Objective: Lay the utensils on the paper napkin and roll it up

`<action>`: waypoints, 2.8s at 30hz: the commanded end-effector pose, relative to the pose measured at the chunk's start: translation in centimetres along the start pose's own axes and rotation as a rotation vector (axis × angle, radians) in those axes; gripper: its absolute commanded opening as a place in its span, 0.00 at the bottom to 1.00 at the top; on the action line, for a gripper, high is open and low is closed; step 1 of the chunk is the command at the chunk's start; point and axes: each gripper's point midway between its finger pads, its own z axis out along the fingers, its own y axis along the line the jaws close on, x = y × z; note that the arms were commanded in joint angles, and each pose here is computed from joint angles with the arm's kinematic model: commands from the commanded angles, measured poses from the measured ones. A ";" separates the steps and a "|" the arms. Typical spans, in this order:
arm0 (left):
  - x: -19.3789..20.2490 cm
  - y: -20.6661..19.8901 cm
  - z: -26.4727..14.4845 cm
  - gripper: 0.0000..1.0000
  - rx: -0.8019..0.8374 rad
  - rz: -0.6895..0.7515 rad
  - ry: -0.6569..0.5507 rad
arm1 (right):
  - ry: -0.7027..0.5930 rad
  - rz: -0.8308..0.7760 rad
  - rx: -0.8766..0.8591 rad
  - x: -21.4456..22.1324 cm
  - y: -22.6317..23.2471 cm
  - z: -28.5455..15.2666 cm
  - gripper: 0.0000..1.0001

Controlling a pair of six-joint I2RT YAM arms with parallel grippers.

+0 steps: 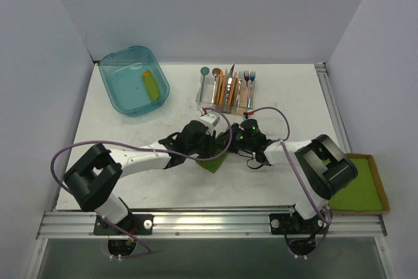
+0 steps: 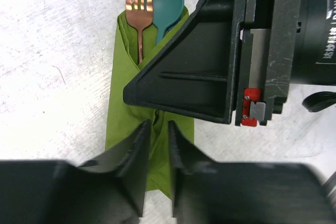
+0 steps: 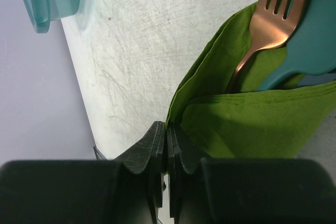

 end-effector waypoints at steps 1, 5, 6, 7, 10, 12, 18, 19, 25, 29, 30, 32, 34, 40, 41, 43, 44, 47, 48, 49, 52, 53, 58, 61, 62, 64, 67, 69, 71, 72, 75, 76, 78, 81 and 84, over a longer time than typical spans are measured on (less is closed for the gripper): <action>-3.2 -1.2 -1.4 0.31 0.037 0.006 -0.115 | -0.009 -0.006 -0.023 -0.4 0.8 0.3 0.03; -3.9 -0.7 -2.6 0.49 0.012 0.022 -0.141 | -0.013 -0.008 -0.022 -0.5 0.7 0.2 0.00; -4.1 -0.6 -3.2 0.55 0.005 0.034 -0.147 | -0.013 -0.007 -0.022 -0.5 0.7 0.2 0.00; -4.0 -0.3 -3.5 0.69 -0.007 0.041 -0.144 | -0.012 -0.010 -0.024 -0.5 0.8 0.1 0.01; -3.6 0.5 -4.2 0.93 -0.044 0.073 -0.129 | -0.014 -0.019 -0.033 -0.6 1.1 0.0 0.00; -2.8 1.0 -4.3 0.96 -0.061 0.090 -0.107 | -0.018 -0.027 -0.030 -0.7 1.2 -0.1 0.01; -0.4 2.2 -3.4 0.94 -0.103 0.112 -0.046 | -0.012 -0.040 -0.029 -0.7 1.2 -0.2 0.00; -0.3 2.2 -3.2 0.94 -0.107 0.113 -0.040 | -0.015 -0.038 -0.029 -0.8 1.1 -0.2 0.00; 0.6 2.2 -2.0 0.94 -0.113 0.122 -0.013 | -0.017 -0.043 -0.027 -1.0 1.1 -0.2 0.00; 1.2 2.3 -1.3 0.94 -0.115 0.120 0.000 | -0.015 -0.046 -0.024 -1.1 1.1 -0.2 0.00; 1.5 2.4 -1.0 0.94 -0.118 0.120 0.008 | -0.016 -0.048 -0.026 -1.1 1.1 -0.2 0.00; 1.7 2.6 -0.7 0.94 -0.125 0.117 0.014 | -0.017 -0.052 -0.024 -1.1 1.1 -0.3 0.00; 2.3 2.8 -0.3 0.94 -0.129 0.115 0.026 | -0.024 -0.057 -0.022 -1.4 1.3 -0.5 0.00; 3.8 3.0 0.3 0.95 -0.131 0.106 0.059 | -0.031 -0.076 -0.010 -1.6 1.3 -1.1 0.00; 4.1 3.1 0.3 0.95 -0.133 0.105 0.064 | -0.027 -0.075 -0.002 -1.5 1.1 -1.2 0.00; 4.4 2.9 0.4 0.96 -0.129 0.107 0.070 | -0.031 -0.080 -0.002 -1.5 1.1 -1.4 0.00; 4.3 2.9 0.4 0.97 -0.131 0.108 0.067 | -0.030 -0.079 0.006 -1.5 0.9 -1.5 0.00; 4.7 3.0 0.4 0.97 -0.142 0.110 0.081 | -0.035 -0.090 0.017 -1.5 0.7 -1.9 0.00; 4.7 3.0 0.4 0.97 -0.142 0.111 0.080 | -0.041 -0.098 0.022 -1.6 0.6 -2.0 0.00; 4.7 3.0 0.4 0.98 -0.144 0.111 0.081 | -0.041 -0.101 0.030 -1.5 0.3 -2.1 0.00; 4.9 3.1 0.4 0.98 -0.151 0.110 0.083 | -0.043 -0.111 0.050 -1.5 -0.2 -2.6 0.00; 5.0 3.2 0.3 0.98 -0.154 0.111 0.087 | -0.043 -0.111 0.060 -1.4 -0.5 -2.6 0.00; 4.9 3.1 0.3 0.98 -0.149 0.110 0.082 | -0.037 -0.109 0.082 -1.0 -1.8 -3.1 0.00; 5.1 3.2 0.3 0.98 -0.151 0.111 0.090 | -0.038 -0.110 0.092 -0.9 -2.3 -3.3 0.00; 5.1 3.2 0.3 0.98 -0.152 0.112 0.089 | -0.040 -0.109 0.095 -0.9 -2.5 -3.3 0.00; 5.0 3.2 0.4 0.98 -0.154 0.111 0.087 | -0.038 -0.110 0.102 -0.7 -2.8 -3.4 0.00; 5.2 3.3 0.5 0.98 -0.158 0.112 0.094 | -0.037 -0.113 0.112 -0.6 -3.1 -3.5 0.00; 5.1 3.2 0.5 0.99 -0.153 0.113 0.094 | -0.046 -0.124 0.119 -0.7 -3.3 -3.7 0.00; 5.1 3.2 0.5 0.99 -0.150 0.117 0.095 | -0.046 -0.128 0.134 -0.8 -3.7 -3.9 0.00; 5.2 3.2 0.5 0.99 -0.149 0.117 0.097 | -0.044 -0.130 0.137 -0.8 -3.8 -4.0 0.00; 5.0 3.0 0.2 0.99 -0.139 0.124 0.093 | -0.051 -0.132 0.145 -1.0 -4.2 -4.2 0.00; 4.9 2.9 0.2 0.99 -0.134 0.126 0.094 | -0.054 -0.134 0.151 -1.2 -4.3 -4.3 0.00; 4.8 2.7 0.1 0.99 -0.125 0.129 0.093 | -0.059 -0.140 0.159 -1.4 -4.4 -4.4 0.00; 4.7 2.5 0.0 0.99 -0.113 0.131 0.092 | -0.055 -0.144 0.169 -1.4 -4.8 -4.6 0.00; 4.5 2.1 0.0 0.99 -0.097 0.132 0.093 | -0.046 -0.142 0.165 -1.1 -5.0 -4.6 0.00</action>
